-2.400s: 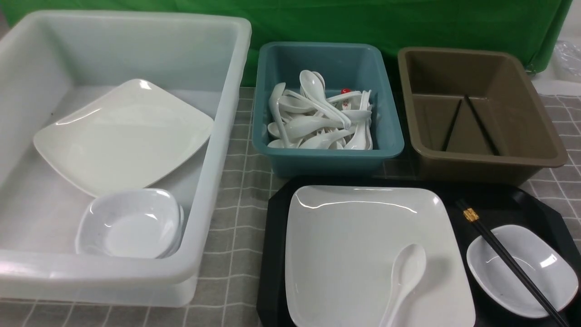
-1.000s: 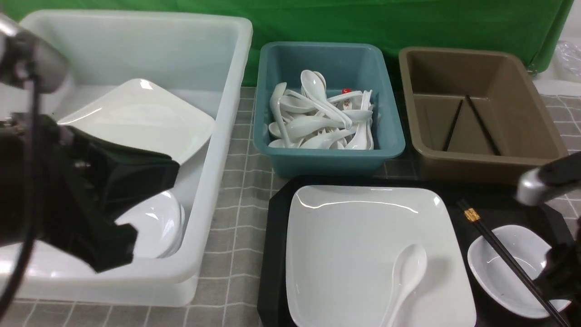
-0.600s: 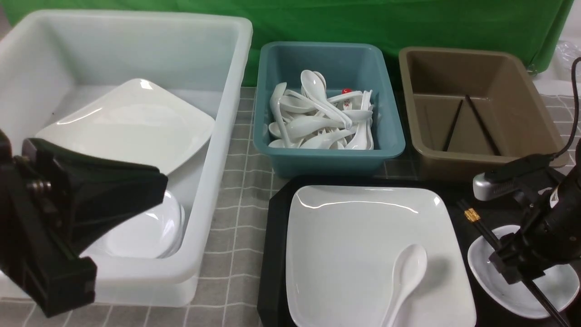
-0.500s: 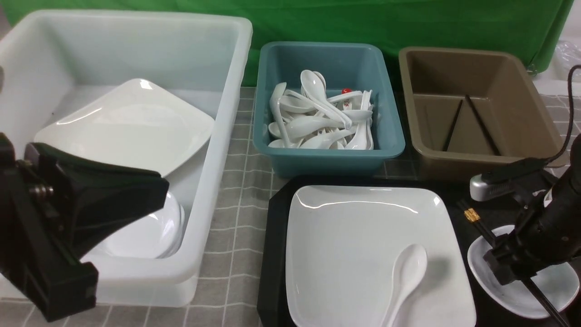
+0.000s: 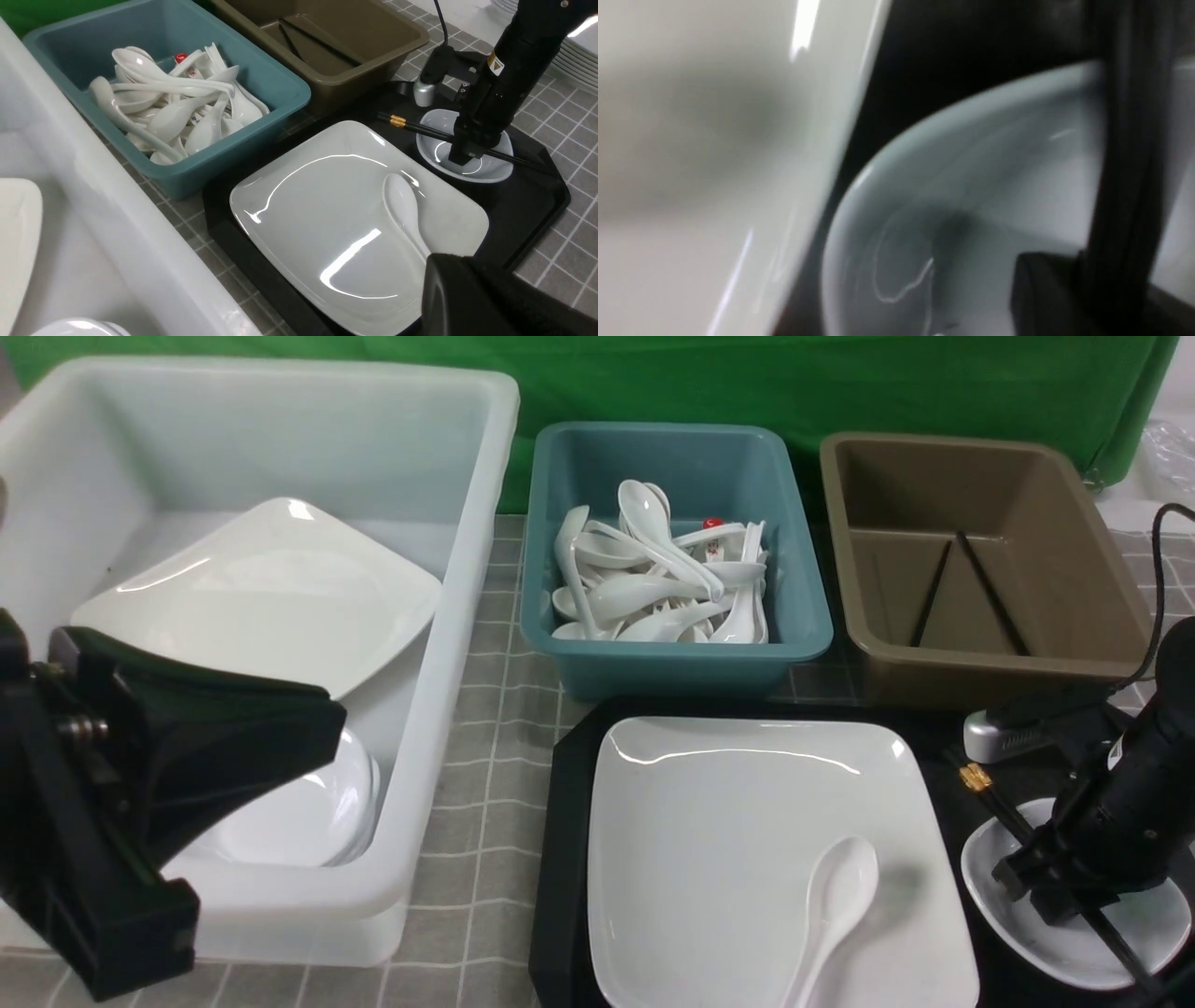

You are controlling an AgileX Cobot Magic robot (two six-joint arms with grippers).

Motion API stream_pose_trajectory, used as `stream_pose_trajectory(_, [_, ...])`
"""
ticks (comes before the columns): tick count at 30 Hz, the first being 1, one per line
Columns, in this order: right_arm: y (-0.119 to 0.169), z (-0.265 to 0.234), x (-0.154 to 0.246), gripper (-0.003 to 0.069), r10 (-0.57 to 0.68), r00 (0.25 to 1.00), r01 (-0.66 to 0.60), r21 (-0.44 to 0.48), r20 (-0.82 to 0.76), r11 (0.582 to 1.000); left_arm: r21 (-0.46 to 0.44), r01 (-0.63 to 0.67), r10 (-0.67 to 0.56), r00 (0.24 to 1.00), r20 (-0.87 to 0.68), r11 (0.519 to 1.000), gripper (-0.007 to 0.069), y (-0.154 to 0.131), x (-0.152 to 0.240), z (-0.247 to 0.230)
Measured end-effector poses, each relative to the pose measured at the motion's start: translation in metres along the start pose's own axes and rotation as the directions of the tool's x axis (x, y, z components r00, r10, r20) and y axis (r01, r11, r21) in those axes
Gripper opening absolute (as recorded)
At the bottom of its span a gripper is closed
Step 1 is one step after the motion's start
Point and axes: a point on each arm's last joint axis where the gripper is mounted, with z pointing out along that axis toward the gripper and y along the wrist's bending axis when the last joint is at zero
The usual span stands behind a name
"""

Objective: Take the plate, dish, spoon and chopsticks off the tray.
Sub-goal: Use the right arm to grab a pair of chopsticks from the plate, then use the right arm to put the chopsticks into the small storage box on the right

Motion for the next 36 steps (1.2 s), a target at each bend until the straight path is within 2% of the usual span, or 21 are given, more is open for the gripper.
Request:
stream_pose_trajectory(5, [0.010, -0.018, 0.003, 0.0115, -0.085, 0.996, 0.085, 0.003, 0.011, 0.996, -0.009, -0.006, 0.006, 1.000, 0.019, 1.000, 0.0011, 0.001, -0.002, 0.000])
stream_pose_trajectory(9, [0.051, -0.072, -0.004, 0.0115, -0.262, 0.952, 0.264, 0.008, 0.157, 0.965, -0.028, -0.037, 0.039, 0.996, 0.083, 0.999, 0.0011, 0.002, -0.008, 0.000])
stream_pose_trajectory(11, [0.061, -0.090, -0.013, 0.0115, -0.266, 0.933, 0.273, 0.002, 0.242, 0.962, -0.043, -0.041, 0.046, 0.990, 0.132, 0.998, 0.0011, 0.003, -0.012, -0.001])
stream_pose_trajectory(13, [0.062, -0.114, -0.037, 0.0115, -0.191, 0.896, 0.215, -0.016, 0.400, 0.977, -0.072, -0.041, 0.055, 0.975, 0.213, 0.997, 0.0011, 0.006, -0.020, -0.002])
stream_pose_trajectory(16, [0.047, -0.138, -0.074, 0.0115, -0.035, 0.817, 0.095, -0.074, 0.576, 0.993, -0.112, -0.044, 0.075, 0.955, 0.286, 0.993, 0.0011, 0.009, -0.027, -0.004])
stream_pose_trajectory(18, [0.025, -0.148, -0.109, 0.0115, 0.084, 0.737, -0.004, -0.120, 0.670, 0.993, -0.126, -0.043, 0.081, 0.948, 0.307, 0.991, 0.0011, 0.010, -0.029, -0.005])
stream_pose_trajectory(20, [0.002, -0.148, -0.138, 0.0115, 0.165, 0.680, -0.083, -0.148, 0.714, 0.985, -0.125, -0.046, 0.082, 0.949, 0.305, 0.991, 0.0011, 0.010, -0.028, -0.005])
stream_pose_trajectory(21, [-0.001, -0.147, -0.141, 0.0115, 0.172, 0.676, -0.091, -0.151, 0.716, 0.984, -0.125, -0.047, 0.083, 0.949, 0.304, 0.991, 0.0011, 0.009, -0.028, -0.005])
stream_pose_trajectory(23, [-0.031, -0.132, -0.172, 0.0115, 0.265, 0.643, -0.180, -0.194, 0.719, 0.964, -0.101, -0.042, 0.069, 0.956, 0.284, 0.994, 0.0011, 0.008, -0.026, -0.004])
stream_pose_trajectory(25, [-0.041, -0.126, -0.182, 0.0115, 0.295, 0.636, -0.208, -0.209, 0.713, 0.955, -0.088, -0.044, 0.066, 0.961, 0.267, 0.995, 0.0011, 0.007, -0.025, -0.004])
stream_pose_trajectory(27, [-0.062, -0.094, -0.197, 0.0136, 0.354, 0.664, -0.267, -0.234, 0.659, 0.935, -0.058, -0.048, 0.060, 0.972, 0.225, 0.997, 0.0011, 0.004, -0.021, -0.003])
stream_pose_trajectory(30, [-0.071, -0.073, -0.200, 0.0217, 0.377, 0.690, -0.292, -0.239, 0.618, 0.926, -0.048, -0.052, 0.061, 0.976, 0.209, 0.998, 0.0011, 0.003, -0.019, -0.002])
stream_pose_trajectory(31, [-0.073, -0.066, -0.200, 0.0280, 0.384, 0.708, -0.299, -0.241, 0.593, 0.923, -0.046, -0.052, 0.060, 0.977, 0.205, 0.998, 0.0011, 0.003, -0.019, -0.002])
stream_pose_trajectory(34, [-0.072, -0.065, -0.195, 0.0407, 0.368, 0.750, -0.290, -0.228, 0.549, 0.930, -0.045, -0.052, 0.060, 0.977, 0.204, 0.998, 0.0011, 0.003, -0.019, -0.002])
stream_pose_trajectory(36, [-0.071, -0.072, -0.191, 0.0425, 0.347, 0.766, -0.279, -0.207, 0.540, 0.938, -0.045, -0.052, 0.060, 0.977, 0.204, 0.998, 0.0011, 0.003, -0.019, -0.002])
